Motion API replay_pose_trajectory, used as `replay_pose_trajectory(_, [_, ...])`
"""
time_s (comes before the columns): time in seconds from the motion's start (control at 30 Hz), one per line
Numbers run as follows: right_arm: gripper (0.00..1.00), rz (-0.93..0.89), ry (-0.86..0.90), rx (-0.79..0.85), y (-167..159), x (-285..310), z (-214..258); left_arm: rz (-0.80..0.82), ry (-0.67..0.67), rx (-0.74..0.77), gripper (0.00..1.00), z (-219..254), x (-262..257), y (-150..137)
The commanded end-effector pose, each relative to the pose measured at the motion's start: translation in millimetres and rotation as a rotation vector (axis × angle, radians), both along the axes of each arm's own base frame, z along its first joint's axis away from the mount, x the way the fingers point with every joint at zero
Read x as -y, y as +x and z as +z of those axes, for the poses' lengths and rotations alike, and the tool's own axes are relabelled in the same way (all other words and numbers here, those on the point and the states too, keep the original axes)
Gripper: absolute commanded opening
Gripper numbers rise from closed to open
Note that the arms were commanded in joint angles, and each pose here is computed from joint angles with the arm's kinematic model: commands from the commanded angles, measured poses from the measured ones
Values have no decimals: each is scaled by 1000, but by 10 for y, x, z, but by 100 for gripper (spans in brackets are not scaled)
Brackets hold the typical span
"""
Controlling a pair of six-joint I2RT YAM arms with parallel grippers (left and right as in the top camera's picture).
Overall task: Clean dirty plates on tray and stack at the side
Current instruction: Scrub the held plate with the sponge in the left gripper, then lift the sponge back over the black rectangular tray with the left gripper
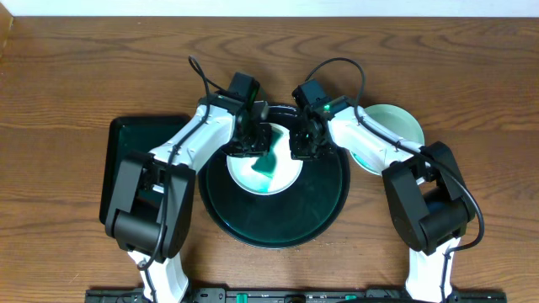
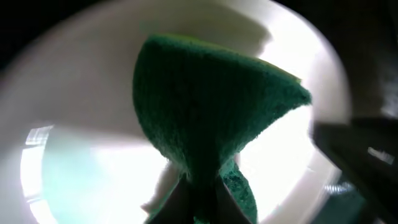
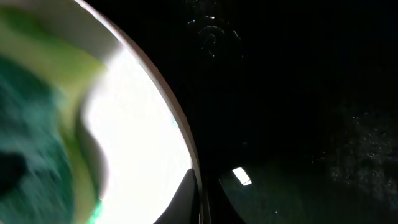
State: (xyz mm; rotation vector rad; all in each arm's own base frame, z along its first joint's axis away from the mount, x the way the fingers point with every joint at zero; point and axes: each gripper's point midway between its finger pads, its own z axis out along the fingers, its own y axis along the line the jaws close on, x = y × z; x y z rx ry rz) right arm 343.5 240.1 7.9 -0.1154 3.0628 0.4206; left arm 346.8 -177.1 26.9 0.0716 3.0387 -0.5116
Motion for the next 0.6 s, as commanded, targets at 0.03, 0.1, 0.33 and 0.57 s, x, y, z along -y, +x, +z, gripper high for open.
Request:
replay_pose_trajectory(0.03, [1,-11,8,-6,18,-28,-6,197,327,47,7,-131,-739,179])
replay_pose_trajectory(0.1, [1,-11,8,-6,18,-28,-6,240,420,45,7,-102,-969,175])
replay_pose_trajectory(0.33, [1,-11,8,-6,17,-29,-6,305,317,-55,7,552,-1119,87])
replay_pose_trajectory(0.57, [1,3,11,3,18,-41,25,401,283,63,7,1287,-1537,-18])
